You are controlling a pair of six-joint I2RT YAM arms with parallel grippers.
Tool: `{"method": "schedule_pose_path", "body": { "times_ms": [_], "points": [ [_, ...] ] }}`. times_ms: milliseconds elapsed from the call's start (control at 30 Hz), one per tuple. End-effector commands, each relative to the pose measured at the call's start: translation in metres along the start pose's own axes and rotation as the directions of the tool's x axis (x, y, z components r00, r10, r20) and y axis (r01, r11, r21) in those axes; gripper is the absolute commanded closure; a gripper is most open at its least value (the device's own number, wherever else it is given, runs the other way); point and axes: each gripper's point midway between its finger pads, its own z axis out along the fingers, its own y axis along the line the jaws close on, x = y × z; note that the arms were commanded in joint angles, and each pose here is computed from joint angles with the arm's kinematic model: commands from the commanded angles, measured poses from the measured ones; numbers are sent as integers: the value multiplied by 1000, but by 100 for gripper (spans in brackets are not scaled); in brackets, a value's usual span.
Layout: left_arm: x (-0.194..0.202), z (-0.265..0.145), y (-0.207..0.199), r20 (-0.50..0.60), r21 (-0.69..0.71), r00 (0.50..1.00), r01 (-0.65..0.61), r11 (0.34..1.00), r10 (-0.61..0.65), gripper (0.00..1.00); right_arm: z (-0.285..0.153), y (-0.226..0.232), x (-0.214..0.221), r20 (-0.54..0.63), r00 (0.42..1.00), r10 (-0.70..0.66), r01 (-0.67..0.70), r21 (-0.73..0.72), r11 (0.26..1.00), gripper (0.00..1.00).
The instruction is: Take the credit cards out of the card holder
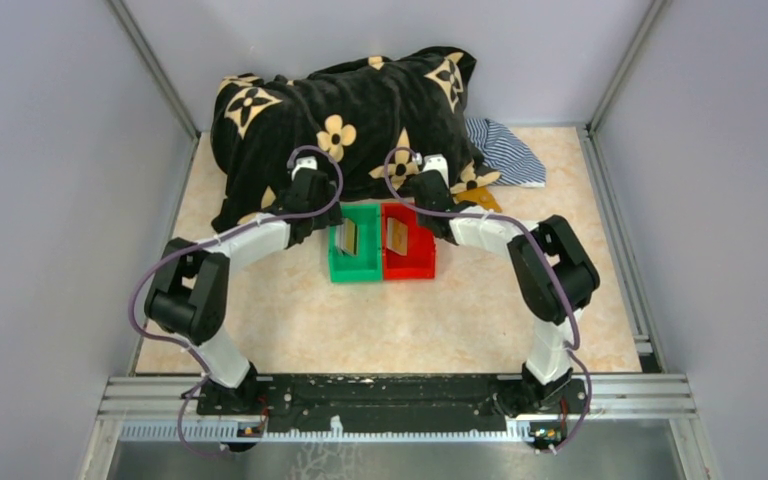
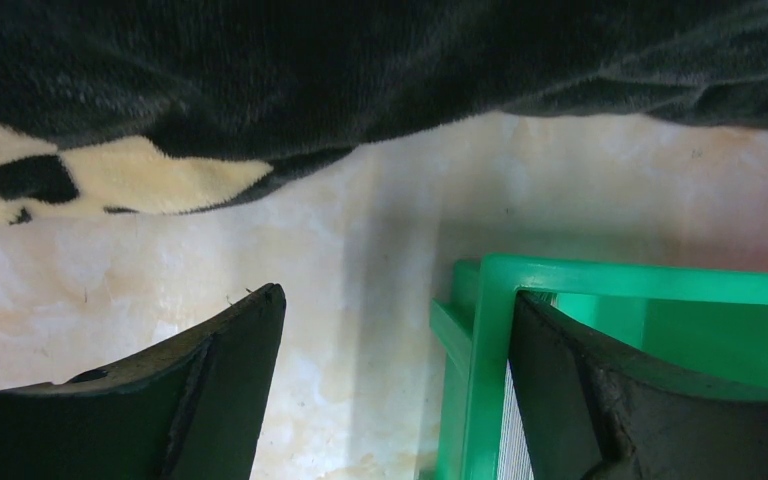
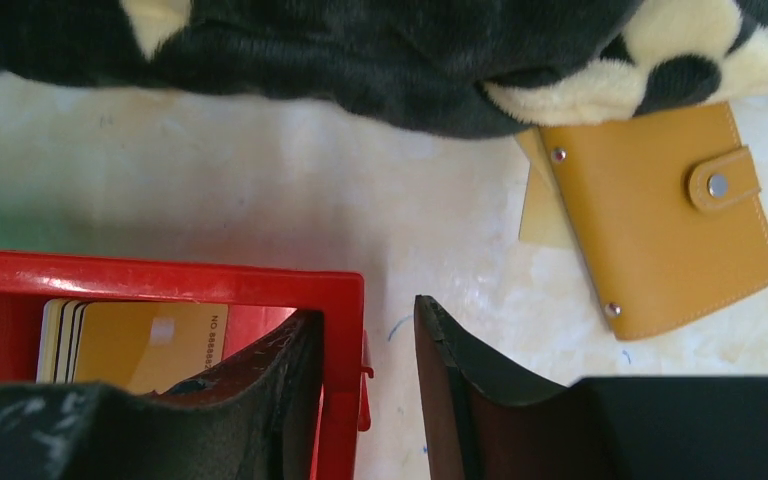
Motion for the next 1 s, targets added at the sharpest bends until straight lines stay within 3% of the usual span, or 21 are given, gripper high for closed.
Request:
{"method": "schedule_pose_path", "body": {
  "times_ms": [0, 367, 500, 800, 967],
  "points": [
    [-12, 11, 2, 5, -7, 1000, 7, 1000, -7, 15, 10, -1, -30, 54, 999, 7, -8, 9, 1000, 62],
    [-9, 16, 7, -5, -1, 999, 49, 999, -49, 10, 11, 0, -41, 48, 999, 24, -21, -57, 998, 57],
    [-21, -6, 5, 77, 63, 992, 91, 994, -96, 0, -8, 18, -44, 63, 998, 30, -17, -198, 980, 47],
    [-54, -57, 12, 280, 170, 937, 167, 971, -210, 0, -76, 31, -69, 136, 985, 106, -46, -384, 922, 32],
    [-64, -72, 12, 325, 207, 916, 174, 963, -236, 0, -96, 26, -78, 162, 978, 130, -55, -398, 916, 30]
  ]
}}
